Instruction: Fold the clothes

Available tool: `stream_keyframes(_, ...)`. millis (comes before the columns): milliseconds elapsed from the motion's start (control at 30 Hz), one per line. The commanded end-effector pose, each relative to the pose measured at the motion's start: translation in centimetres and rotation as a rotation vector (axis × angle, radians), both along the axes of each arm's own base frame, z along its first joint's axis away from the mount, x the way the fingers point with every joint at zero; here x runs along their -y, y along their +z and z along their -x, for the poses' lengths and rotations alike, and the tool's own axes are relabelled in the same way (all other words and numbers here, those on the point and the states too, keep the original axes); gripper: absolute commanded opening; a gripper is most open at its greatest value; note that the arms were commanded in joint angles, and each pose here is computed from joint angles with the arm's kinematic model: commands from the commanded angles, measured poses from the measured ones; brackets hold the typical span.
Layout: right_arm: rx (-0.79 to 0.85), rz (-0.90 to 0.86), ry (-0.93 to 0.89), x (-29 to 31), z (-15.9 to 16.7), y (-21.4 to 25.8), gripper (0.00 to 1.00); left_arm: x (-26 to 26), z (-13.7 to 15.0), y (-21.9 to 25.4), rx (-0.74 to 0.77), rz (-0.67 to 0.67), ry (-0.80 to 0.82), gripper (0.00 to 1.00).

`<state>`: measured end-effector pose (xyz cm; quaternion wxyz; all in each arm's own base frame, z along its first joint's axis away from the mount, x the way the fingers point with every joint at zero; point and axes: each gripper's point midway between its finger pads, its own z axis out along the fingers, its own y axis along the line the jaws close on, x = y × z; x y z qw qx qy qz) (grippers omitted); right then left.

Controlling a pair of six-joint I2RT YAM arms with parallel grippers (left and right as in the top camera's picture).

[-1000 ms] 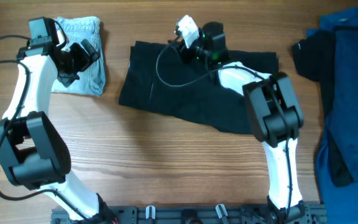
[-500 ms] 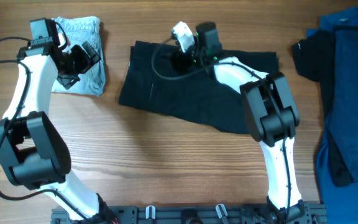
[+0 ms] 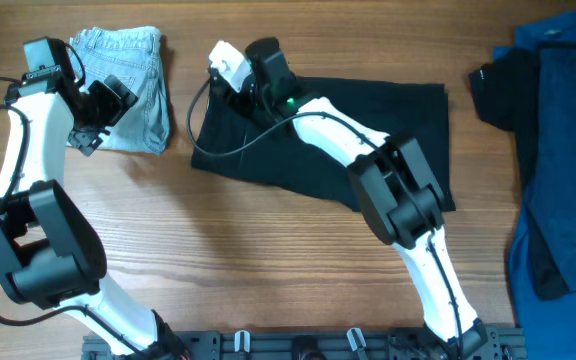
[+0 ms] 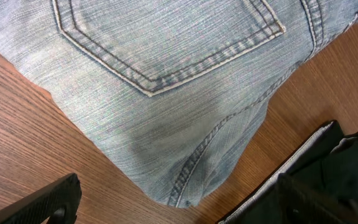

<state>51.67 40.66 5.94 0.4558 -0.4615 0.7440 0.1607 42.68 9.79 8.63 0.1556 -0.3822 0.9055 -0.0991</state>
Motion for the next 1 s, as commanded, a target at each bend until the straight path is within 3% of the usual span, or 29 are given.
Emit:
stream_keyframes(0,-0.009,0.041,-0.010,0.4,-0.2,-2.6,0.44,-0.3,0.1,-0.3,-0.012,-0.005,0.019,1.00)
stream_keyframes(133,-0.036,0.056,-0.006,0.5,0.1,-4.1,0.42,-0.3,0.1,-0.3,-0.012,-0.005,0.019,1.00)
stream_keyframes(267,-0.065,0.067,-0.001,0.6,0.5,-4.6,0.27,-0.3,0.1,-0.3,-0.012,-0.005,0.019,1.00)
stream_keyframes(567,-0.129,0.086,-0.014,1.1,1.2,-6.4,0.40,-0.3,0.1,-0.3,-0.011,-0.004,0.019,1.00)
stream_keyframes(767,-0.094,0.049,-0.021,0.6,0.6,-5.4,0.06,-0.3,0.1,-0.3,-0.011,-0.004,0.019,1.00)
stream_keyframes(967,-0.048,-0.033,-0.047,0.0,-0.4,-1.6,0.04,-0.3,0.1,-0.3,-0.010,-0.005,0.019,1.00)
